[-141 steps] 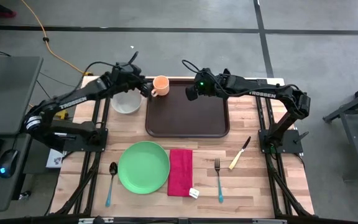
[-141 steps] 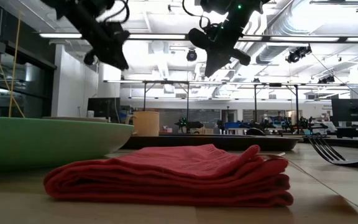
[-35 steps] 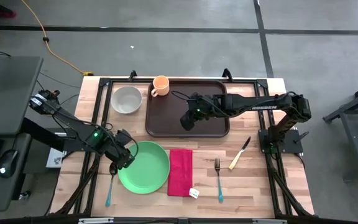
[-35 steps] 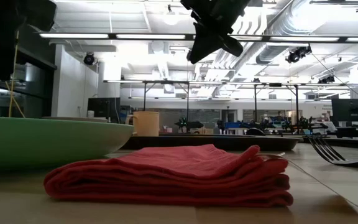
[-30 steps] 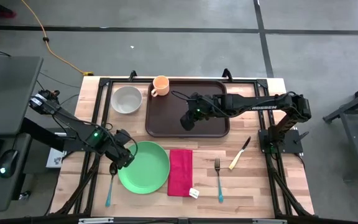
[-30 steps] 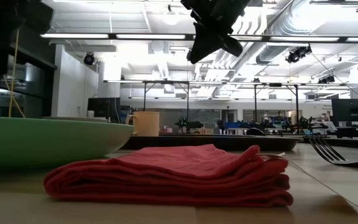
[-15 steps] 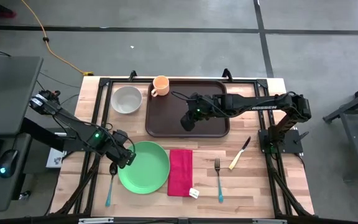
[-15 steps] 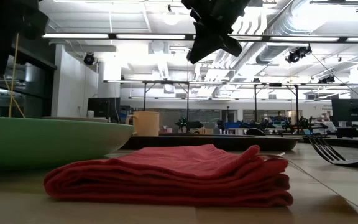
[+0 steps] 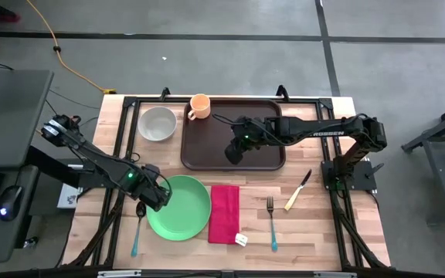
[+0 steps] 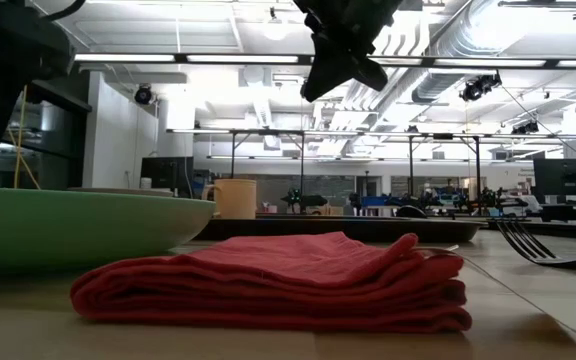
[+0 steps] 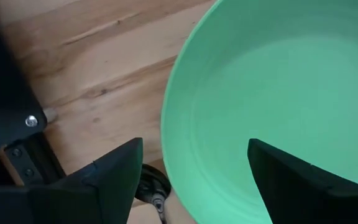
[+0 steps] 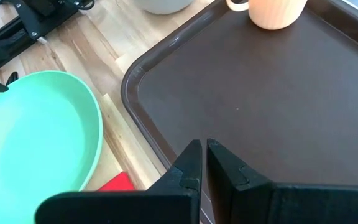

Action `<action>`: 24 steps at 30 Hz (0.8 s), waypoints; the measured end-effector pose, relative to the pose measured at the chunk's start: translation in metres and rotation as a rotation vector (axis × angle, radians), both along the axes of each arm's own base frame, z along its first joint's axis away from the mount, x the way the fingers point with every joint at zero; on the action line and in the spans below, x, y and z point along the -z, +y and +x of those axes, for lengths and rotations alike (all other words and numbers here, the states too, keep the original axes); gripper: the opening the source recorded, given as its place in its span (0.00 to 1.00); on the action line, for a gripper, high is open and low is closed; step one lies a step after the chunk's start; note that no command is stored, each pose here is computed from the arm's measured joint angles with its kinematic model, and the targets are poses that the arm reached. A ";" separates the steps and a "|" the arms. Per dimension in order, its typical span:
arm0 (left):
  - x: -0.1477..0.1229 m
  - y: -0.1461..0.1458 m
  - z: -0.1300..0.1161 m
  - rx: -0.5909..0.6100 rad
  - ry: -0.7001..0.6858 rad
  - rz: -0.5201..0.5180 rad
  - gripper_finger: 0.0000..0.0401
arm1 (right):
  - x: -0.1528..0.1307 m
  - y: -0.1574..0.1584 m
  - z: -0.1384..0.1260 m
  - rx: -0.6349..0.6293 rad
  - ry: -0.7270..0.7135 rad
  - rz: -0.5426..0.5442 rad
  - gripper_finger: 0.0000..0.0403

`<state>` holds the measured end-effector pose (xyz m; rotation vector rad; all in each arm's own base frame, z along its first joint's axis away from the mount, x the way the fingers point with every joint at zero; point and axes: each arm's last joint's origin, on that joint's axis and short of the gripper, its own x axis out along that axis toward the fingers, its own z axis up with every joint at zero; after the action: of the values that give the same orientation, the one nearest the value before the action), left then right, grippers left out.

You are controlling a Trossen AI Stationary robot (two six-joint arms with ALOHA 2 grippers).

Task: Set up tray
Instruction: Put the green plate on the brown tray to the bottom of the yellow cup

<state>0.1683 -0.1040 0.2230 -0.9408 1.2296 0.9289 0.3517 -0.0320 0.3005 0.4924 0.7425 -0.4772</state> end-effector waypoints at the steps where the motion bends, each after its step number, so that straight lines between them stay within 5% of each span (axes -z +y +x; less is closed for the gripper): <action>1: 0.000 0.000 0.000 -0.010 0.001 -0.004 0.80 | 0.000 0.000 0.000 -0.001 0.000 0.001 0.00; 24: 0.022 -0.007 0.013 -0.100 0.052 0.073 0.80 | 0.000 0.000 0.000 -0.059 0.022 -0.062 0.00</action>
<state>0.1815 -0.1113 0.2010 -0.9319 1.1926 1.0767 0.3516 -0.0322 0.3005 0.4064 0.7586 -0.4496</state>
